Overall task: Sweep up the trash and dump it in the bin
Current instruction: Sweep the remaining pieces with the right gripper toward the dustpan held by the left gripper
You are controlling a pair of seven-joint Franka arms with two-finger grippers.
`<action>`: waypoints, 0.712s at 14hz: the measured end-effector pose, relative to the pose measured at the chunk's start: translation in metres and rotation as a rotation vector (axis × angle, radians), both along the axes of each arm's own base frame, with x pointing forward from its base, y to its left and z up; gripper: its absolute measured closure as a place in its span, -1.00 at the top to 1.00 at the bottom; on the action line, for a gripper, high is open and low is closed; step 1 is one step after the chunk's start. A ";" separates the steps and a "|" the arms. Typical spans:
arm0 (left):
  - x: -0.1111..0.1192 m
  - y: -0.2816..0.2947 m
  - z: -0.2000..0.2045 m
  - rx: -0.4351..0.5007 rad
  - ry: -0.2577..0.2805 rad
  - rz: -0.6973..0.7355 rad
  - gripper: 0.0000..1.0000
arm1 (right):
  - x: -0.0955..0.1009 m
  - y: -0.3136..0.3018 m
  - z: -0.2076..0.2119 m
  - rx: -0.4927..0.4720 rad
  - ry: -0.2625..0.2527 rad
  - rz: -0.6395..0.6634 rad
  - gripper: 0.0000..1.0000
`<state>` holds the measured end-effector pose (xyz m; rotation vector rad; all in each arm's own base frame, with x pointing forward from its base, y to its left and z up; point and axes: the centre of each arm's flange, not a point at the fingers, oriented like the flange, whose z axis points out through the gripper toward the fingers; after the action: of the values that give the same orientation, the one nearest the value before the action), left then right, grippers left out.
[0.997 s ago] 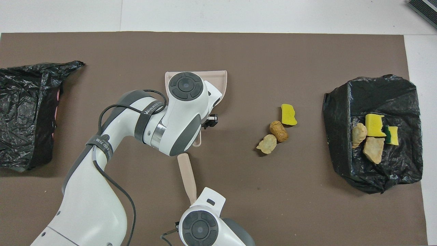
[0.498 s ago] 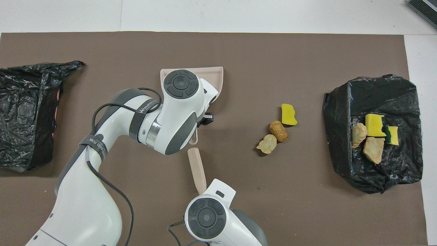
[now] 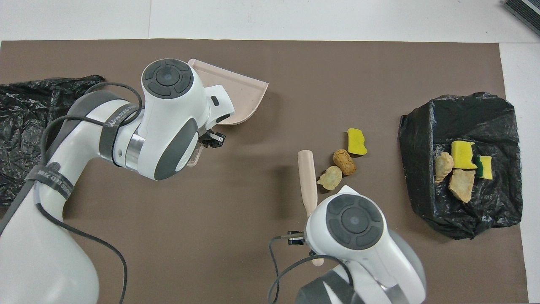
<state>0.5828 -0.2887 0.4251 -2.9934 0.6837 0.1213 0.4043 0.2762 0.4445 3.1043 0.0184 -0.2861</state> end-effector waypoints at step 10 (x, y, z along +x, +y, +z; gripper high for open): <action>-0.047 0.026 -0.005 0.130 0.243 -0.711 -0.37 | 0.097 -0.189 -0.074 -0.085 0.000 0.163 -0.44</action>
<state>0.5360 -0.2629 0.4201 -2.4496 1.6316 0.4605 0.5014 0.0873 0.3710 2.9952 0.2518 -0.2743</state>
